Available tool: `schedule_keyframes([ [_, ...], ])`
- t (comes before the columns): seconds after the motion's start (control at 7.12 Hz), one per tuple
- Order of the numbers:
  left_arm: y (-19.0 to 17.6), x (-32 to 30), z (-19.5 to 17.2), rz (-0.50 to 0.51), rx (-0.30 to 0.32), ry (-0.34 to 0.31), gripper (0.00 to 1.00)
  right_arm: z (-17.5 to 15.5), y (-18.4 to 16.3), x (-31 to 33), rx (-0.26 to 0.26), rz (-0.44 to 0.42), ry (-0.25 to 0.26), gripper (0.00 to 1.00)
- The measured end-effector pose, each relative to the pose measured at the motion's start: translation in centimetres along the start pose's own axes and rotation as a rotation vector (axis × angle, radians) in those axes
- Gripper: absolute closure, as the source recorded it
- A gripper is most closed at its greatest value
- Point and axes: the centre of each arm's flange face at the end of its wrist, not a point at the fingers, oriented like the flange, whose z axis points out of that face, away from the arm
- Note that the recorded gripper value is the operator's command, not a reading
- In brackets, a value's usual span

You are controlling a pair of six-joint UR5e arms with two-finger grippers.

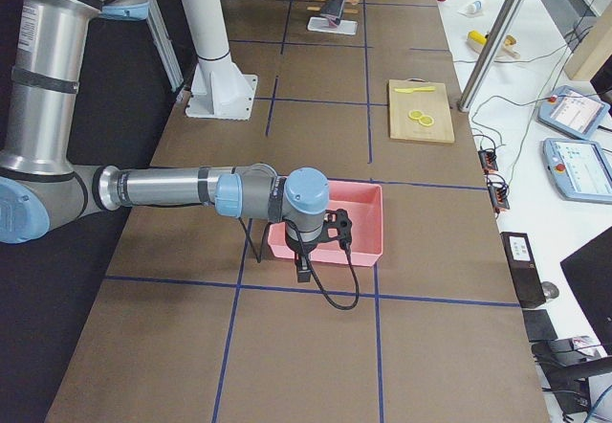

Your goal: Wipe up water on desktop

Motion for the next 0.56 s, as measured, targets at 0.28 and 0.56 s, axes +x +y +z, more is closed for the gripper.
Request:
schedule_keyframes([
  [0.28, -2.6, 1.6, -1.0, 0.051, 0.045, 0.002, 0.00, -0.1, -0.1, -0.1, 0.002, -0.002, -0.003, 0.00],
  [0.56, -3.3, 2.6, -1.0, 0.068, 0.053, 0.009, 0.00, -0.3, -0.1, -0.3, 0.006, -0.004, -0.002, 0.00],
])
